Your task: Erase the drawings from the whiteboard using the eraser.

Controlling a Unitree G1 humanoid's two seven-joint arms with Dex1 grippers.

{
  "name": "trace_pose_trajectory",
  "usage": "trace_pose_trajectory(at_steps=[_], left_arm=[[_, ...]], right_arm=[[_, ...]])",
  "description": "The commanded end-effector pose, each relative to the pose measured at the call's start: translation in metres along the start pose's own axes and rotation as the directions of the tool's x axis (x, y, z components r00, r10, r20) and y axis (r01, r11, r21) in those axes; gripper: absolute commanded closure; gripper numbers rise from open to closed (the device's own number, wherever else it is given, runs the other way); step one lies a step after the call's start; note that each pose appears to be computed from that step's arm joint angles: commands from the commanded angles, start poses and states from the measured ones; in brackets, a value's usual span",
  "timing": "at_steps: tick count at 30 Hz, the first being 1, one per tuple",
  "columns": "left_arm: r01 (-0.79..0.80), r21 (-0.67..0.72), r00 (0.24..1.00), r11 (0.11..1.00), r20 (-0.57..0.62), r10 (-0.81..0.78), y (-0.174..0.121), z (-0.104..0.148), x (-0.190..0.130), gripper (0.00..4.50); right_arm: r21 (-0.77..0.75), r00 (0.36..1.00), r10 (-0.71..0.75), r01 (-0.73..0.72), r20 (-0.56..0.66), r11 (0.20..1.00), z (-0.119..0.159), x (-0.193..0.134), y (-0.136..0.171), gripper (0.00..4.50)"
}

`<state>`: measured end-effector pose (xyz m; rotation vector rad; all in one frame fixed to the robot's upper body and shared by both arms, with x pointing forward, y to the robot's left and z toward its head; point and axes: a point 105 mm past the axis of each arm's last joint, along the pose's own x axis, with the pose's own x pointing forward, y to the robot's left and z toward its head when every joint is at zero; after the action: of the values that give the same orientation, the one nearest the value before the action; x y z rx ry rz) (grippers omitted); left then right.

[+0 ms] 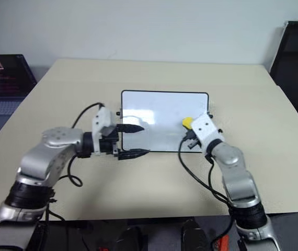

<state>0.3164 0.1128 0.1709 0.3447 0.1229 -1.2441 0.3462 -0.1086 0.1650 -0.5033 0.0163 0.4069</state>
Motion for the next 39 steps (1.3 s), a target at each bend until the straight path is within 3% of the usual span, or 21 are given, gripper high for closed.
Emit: trace_pose_trajectory(at_steps=[1, 7, 12, 24, 35, 39], left_arm=[[0.039, 0.069, 0.999, 0.997, 0.020, -0.040, 0.001, 0.011, 0.008, 0.00], [0.113, 0.123, 0.991, 0.986, 0.052, -0.120, 0.001, 0.022, 0.032, 0.00], [0.227, 0.180, 0.969, 0.957, 0.055, -0.240, -0.011, 0.030, 0.054, 0.00], [0.366, 0.324, 0.908, 0.872, 0.079, -0.411, -0.025, 0.071, 0.094, 0.00], [0.378, 0.376, 0.908, 0.846, 0.029, -0.419, -0.033, 0.066, 0.105, 0.00], [0.378, 0.366, 0.908, 0.850, 0.033, -0.418, -0.034, 0.064, 0.103, 0.00]], right_arm=[[0.008, 0.994, -0.106, 0.106, -0.016, 0.994, -0.007, -0.015, -0.023, 3.67], [0.232, 0.927, -0.358, 0.374, -0.107, 0.898, -0.029, -0.071, -0.068, 3.67], [0.298, 0.881, -0.416, 0.469, -0.228, 0.831, -0.050, -0.093, -0.069, 3.67], [0.363, 0.863, -0.359, 0.482, -0.356, 0.798, -0.083, -0.074, -0.071, 3.67], [0.409, 0.860, -0.339, 0.486, -0.381, 0.773, -0.105, -0.051, -0.087, 3.67], [0.406, 0.861, -0.331, 0.480, -0.386, 0.777, -0.112, -0.049, -0.091, 2.47]])
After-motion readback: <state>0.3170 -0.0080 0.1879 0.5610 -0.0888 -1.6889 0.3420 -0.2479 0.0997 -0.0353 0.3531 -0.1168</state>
